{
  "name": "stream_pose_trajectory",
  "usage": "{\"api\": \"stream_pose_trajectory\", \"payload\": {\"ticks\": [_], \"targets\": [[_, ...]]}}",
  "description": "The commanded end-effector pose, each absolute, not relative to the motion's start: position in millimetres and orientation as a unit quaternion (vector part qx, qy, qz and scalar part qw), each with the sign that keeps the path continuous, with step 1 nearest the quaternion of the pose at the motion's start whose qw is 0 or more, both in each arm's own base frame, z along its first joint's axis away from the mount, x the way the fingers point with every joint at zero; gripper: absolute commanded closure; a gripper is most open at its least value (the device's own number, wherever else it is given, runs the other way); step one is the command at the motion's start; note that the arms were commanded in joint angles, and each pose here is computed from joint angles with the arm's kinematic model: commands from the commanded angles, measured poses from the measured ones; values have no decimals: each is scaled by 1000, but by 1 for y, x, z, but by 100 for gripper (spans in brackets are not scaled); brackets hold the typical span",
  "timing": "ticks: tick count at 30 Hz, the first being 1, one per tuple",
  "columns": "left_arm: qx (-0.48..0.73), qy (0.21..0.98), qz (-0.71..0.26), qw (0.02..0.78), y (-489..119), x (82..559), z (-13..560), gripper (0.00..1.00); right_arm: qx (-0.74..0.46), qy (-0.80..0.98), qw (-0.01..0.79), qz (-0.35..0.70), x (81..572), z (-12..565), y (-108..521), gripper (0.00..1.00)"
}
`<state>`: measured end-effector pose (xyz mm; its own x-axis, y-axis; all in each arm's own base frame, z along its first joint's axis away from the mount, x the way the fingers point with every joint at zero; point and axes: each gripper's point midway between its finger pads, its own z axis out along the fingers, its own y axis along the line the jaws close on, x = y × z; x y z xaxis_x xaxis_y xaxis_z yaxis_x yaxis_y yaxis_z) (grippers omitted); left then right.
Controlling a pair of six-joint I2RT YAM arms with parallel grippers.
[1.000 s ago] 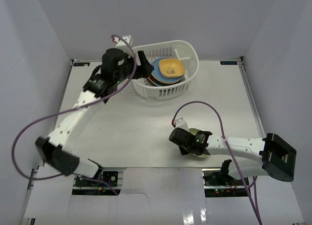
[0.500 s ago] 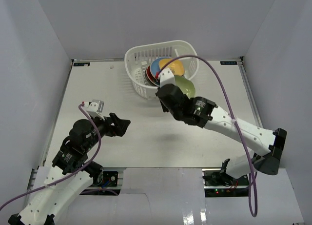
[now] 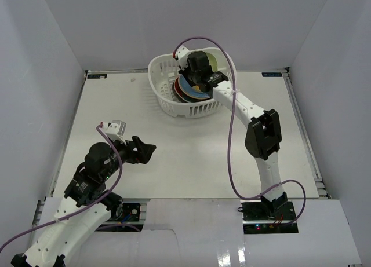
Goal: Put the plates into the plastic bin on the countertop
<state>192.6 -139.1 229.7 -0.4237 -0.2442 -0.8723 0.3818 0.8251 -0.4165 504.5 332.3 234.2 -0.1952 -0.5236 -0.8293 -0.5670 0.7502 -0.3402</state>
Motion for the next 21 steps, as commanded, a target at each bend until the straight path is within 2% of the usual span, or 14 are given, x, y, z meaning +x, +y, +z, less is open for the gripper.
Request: {"api": "stream_pose_trajectory", "payload": {"ticks": [1, 7, 8, 9, 10, 13, 17, 19, 20, 21], "targets": [[47, 782, -293, 548, -138, 194, 238, 2, -401, 710, 577, 51, 530, 280, 339, 92], [43, 789, -287, 541, -137, 197, 233, 2, -422, 717, 544, 106, 529, 245, 339, 92], [42, 790, -285, 541, -137, 198, 233, 2, -424, 718, 542, 105, 528, 240, 338, 88], [41, 791, -285, 540, -137, 198, 233, 2, -422, 717, 545, 102, 527, 242, 336, 80], [33, 793, -277, 542, -133, 200, 231, 2, -417, 722, 545, 91, 528, 237, 332, 50], [20, 796, -266, 543, -128, 205, 230, 2, -413, 715, 557, 94, 523, 253, 330, 15], [8, 797, -259, 545, -122, 209, 230, 2, -391, 697, 591, 110, 501, 308, 326, 6], [3, 798, -254, 547, -119, 211, 230, 2, -377, 676, 622, 120, 472, 356, 323, 2], [11, 796, -262, 546, -121, 210, 231, 2, -371, 683, 618, 116, 461, 350, 320, 4], [12, 794, -265, 547, -122, 210, 232, 2, -355, 666, 643, 130, 430, 386, 316, 8]]}}
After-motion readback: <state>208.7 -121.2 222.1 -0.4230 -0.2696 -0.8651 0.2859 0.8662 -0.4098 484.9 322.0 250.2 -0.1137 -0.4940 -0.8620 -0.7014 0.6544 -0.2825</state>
